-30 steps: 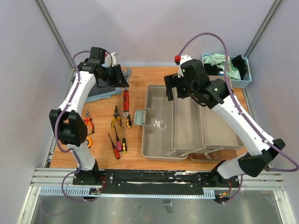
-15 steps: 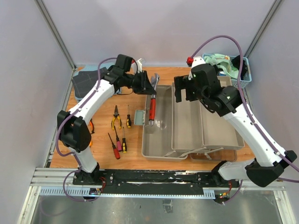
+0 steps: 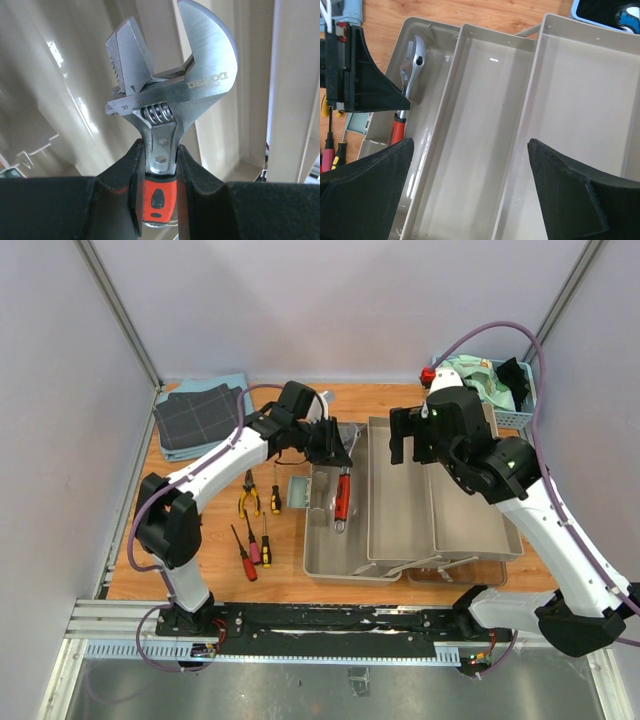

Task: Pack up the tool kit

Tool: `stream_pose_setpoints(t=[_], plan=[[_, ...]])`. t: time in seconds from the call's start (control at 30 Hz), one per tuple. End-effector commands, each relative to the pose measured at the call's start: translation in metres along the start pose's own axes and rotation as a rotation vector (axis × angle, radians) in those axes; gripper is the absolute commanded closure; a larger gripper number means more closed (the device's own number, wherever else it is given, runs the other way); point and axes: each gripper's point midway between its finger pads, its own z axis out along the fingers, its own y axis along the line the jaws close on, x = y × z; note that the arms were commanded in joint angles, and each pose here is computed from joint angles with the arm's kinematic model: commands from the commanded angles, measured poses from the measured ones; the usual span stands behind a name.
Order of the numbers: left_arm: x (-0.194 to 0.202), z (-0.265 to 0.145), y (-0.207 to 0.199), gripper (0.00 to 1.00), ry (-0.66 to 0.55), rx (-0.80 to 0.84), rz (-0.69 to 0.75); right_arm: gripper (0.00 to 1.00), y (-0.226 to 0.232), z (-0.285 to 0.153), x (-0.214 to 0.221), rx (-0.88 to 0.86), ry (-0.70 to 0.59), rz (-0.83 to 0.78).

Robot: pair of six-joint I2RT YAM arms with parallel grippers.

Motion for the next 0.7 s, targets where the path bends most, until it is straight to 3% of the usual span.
stream_pose_setpoints(t=[0.0, 0.67], plan=[[-0.005, 0.014, -0.028, 1.0, -0.055, 0.073, 0.02, 0.02, -0.017, -0.008, 0.004, 0.062, 0.0, 0.023], [0.035, 0.068, 0.028, 1.0, -0.002, -0.22, -0.03, 0.02, -0.05, -0.032, 0.005, 0.133, -0.011, 0.043]])
